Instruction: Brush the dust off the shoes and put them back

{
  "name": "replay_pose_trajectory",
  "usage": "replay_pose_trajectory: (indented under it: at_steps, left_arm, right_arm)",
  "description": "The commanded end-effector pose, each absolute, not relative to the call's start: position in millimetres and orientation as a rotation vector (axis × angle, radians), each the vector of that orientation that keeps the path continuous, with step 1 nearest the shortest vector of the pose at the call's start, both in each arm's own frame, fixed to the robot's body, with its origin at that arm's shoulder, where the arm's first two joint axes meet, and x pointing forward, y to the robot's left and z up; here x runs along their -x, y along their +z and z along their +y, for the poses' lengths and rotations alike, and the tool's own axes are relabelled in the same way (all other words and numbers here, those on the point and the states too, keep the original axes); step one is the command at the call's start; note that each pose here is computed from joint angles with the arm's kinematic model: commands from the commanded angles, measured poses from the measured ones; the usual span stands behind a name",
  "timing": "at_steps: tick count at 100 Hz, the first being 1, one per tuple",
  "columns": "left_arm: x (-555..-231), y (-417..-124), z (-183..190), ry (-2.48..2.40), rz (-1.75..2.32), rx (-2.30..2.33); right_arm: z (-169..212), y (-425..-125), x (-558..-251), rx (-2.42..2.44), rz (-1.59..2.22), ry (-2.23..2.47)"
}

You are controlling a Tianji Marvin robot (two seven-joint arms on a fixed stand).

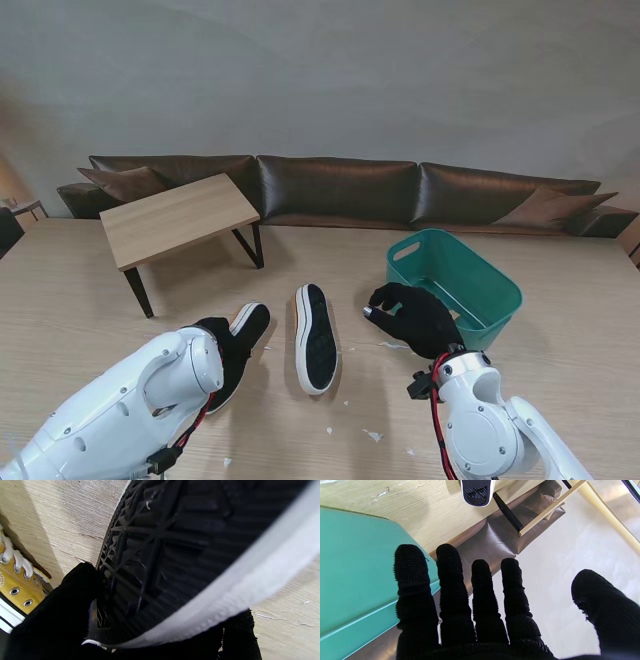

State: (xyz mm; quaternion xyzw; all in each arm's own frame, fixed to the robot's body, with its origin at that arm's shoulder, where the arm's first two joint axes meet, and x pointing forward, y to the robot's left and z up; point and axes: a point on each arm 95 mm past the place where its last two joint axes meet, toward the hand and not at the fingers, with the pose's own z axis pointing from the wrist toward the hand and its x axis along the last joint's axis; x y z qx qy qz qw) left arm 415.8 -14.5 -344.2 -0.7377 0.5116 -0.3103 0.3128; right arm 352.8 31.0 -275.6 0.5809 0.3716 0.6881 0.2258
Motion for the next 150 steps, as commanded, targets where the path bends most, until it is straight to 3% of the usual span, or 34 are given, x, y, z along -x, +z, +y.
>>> replay_pose_trajectory:
  at_steps: [1,36,68,107,150]
  left_arm:
    - [-409.9,-359.2,-20.1,-0.774,1.387,1.99]
    - [-405.5,-370.2,-13.2,-0.775,1.318,1.899]
    - [-389.8,-329.9,11.8,-1.055,1.274,1.727]
    - [-375.9,-286.8,18.2,-1.478,1.289,1.492]
    - [-382.5,-280.4,9.1,-1.864,1.313,1.319]
  right_arm:
    - [35.1,-277.8,-350.2,-1.617,1.045,1.9]
    - [38.5,-280.1,-350.0,-1.629,1.056,1.914]
    - [46.9,-277.8,-352.7,-1.628,1.067,1.953]
    - [62.5,-251.5,-373.3,-1.603,1.039,2.013]
    - [89.5,-233.8,-410.4,-1.649,1.172,2.108]
